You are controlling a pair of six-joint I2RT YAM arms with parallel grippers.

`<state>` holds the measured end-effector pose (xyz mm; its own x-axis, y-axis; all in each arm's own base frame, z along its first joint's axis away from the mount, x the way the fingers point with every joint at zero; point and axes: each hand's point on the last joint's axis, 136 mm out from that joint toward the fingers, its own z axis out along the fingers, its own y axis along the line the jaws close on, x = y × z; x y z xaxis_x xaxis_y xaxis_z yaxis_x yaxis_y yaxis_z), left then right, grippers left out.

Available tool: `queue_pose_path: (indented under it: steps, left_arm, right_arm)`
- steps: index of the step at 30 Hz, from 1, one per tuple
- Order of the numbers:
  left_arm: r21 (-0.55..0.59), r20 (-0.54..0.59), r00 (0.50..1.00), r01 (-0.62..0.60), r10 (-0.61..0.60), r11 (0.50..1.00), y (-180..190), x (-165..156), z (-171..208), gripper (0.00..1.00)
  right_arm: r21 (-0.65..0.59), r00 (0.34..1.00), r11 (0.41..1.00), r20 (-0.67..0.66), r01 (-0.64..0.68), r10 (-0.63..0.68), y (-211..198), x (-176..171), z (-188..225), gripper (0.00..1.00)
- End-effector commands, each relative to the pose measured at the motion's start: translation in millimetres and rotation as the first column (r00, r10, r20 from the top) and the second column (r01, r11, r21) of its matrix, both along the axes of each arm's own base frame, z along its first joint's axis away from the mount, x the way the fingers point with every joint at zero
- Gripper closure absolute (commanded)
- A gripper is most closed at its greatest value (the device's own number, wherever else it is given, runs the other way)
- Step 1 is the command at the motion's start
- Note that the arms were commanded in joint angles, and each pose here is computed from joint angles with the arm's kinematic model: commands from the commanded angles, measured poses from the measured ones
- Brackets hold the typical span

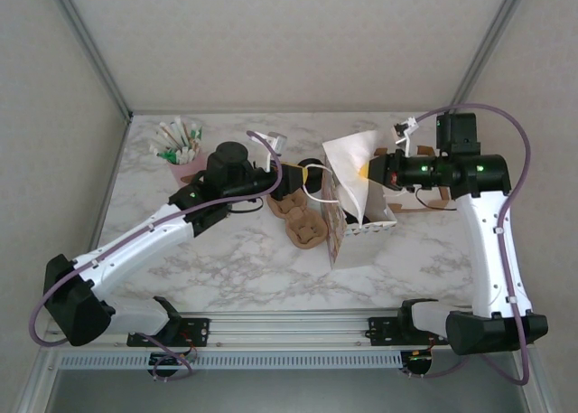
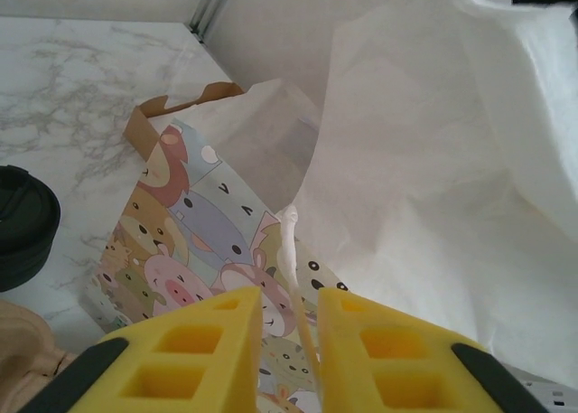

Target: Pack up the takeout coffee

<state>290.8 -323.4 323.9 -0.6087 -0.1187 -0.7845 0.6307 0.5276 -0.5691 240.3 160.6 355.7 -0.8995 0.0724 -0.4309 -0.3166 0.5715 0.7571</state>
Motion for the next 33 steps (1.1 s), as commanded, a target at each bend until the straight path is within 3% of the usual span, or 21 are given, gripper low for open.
queue_pose_path:
  steps: [1, 10, 24, 33]
  left_arm:
    - [0.003, 0.002, 1.000, 0.025, -0.025, 1.000, -5, -3, 3, 0.78]
    - [0.007, 0.001, 1.000, 0.022, -0.022, 1.000, -7, 0, 0, 0.82]
    - [0.010, 0.008, 1.000, 0.013, -0.013, 1.000, -6, 2, 2, 0.83]
    - [0.017, 0.009, 1.000, 0.005, -0.005, 1.000, -6, 4, 0, 0.84]
  right_arm:
    - [0.016, 0.999, 0.999, -0.006, -0.044, 0.045, 7, -3, -4, 1.00]
    - [0.009, 0.992, 0.993, -0.039, -0.116, 0.116, 23, -13, -18, 1.00]
    - [-0.218, 0.994, 0.976, -0.105, -0.006, -0.017, -3, 6, -59, 1.00]
    - [-0.283, 0.993, 0.959, -0.096, 0.032, -0.061, -13, 12, -64, 1.00]
